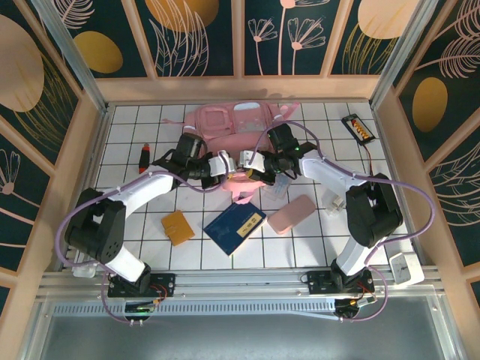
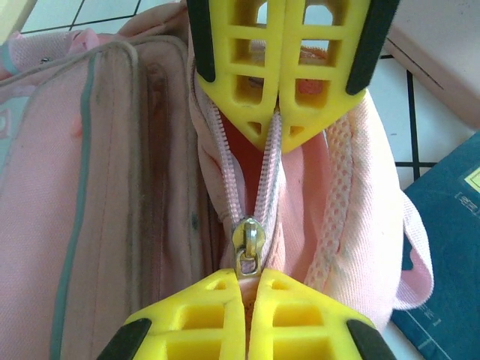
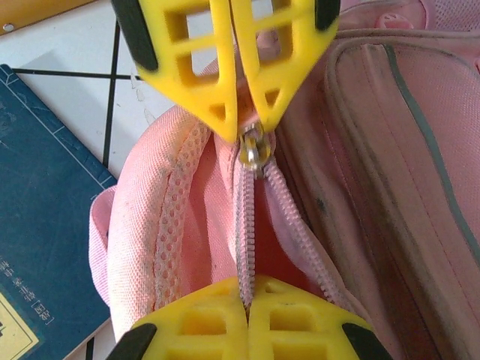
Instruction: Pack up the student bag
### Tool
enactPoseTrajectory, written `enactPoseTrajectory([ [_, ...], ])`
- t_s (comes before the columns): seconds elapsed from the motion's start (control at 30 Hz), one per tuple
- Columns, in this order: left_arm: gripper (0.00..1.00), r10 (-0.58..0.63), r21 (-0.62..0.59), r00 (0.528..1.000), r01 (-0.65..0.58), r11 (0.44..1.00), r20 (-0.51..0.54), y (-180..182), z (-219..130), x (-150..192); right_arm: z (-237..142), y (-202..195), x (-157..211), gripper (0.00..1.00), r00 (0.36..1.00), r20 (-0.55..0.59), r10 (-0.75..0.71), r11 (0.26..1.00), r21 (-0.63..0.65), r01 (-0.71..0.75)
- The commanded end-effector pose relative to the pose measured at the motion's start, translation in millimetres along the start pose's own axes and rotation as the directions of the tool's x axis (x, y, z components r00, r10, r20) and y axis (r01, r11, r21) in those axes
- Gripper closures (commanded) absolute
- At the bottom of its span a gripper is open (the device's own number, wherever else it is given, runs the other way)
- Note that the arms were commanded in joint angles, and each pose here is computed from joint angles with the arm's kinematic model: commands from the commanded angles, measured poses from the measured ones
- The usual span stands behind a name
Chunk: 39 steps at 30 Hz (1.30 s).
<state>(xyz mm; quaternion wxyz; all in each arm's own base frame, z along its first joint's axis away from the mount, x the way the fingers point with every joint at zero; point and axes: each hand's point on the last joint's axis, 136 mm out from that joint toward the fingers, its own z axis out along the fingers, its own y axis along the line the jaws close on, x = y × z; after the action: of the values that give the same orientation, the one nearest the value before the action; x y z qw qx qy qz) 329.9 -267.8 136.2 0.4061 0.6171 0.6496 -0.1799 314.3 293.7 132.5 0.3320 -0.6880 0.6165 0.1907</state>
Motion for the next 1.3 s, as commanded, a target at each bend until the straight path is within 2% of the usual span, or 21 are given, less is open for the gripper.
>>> enactPoseTrajectory([
  [0.0, 1.00, -0.002, -0.028, 1.000, 0.002, 1.000, -0.005, 1.0, -22.2, 11.5, -12.3, 0.9, -20.3, 1.00, 0.998, 0.057, -0.032, 0.999, 0.022, 0.031],
  [0.07, 1.00, -0.030, -0.058, 0.999, 0.028, 0.998, -0.034, 3.0, -30.7, 25.0, -18.9, -9.0, -7.9, 1.00, 0.999, 0.038, -0.010, 0.999, 0.048, 0.008],
  [0.23, 1.00, -0.047, -0.147, 0.986, 0.023, 0.989, -0.161, 4.1, -39.1, 63.7, -27.4, -12.2, -6.5, 1.00, 0.999, 0.042, -0.001, 0.998, 0.062, -0.002],
  [0.5, 1.00, -0.173, -0.342, 0.970, 0.106, 0.934, -0.171, 45.3, -45.3, 99.5, -38.7, -3.2, -33.9, 1.00, 0.995, 0.076, -0.061, 0.997, 0.050, 0.057],
  [0.73, 1.00, -0.357, -0.507, 0.925, 0.246, 0.826, -0.134, 101.0, -52.4, 142.1, -45.1, 14.6, -59.1, 1.00, 0.984, 0.085, -0.153, 0.987, 0.056, 0.149],
  [0.9, 1.00, -0.462, -0.555, 0.883, 0.343, 0.758, -0.085, 137.2, -46.5, 155.4, -51.7, 35.8, -73.2, 1.00, 0.969, 0.117, -0.215, 0.976, 0.067, 0.209],
  [1.1, 1.00, -0.520, -0.576, 0.854, 0.413, 0.706, -0.024, 164.7, -37.5, 158.2, -52.6, 44.8, -71.7, 1.00, 0.962, 0.122, -0.245, 0.968, 0.086, 0.235],
  [1.23, 1.00, -0.529, -0.557, 0.848, 0.436, 0.707, -0.008, 165.1, -32.6, 156.8, -47.5, 43.3, -67.3, 1.00, 0.963, 0.110, -0.246, 0.968, 0.088, 0.237],
  [1.27, 0.96, -0.529, -0.567, 0.849, 0.440, 0.696, 0.008, 166.7, -36.2, 153.9, -45.8, 43.5, -66.0, 1.00, 0.963, 0.108, -0.245, 0.968, 0.086, 0.237],
])
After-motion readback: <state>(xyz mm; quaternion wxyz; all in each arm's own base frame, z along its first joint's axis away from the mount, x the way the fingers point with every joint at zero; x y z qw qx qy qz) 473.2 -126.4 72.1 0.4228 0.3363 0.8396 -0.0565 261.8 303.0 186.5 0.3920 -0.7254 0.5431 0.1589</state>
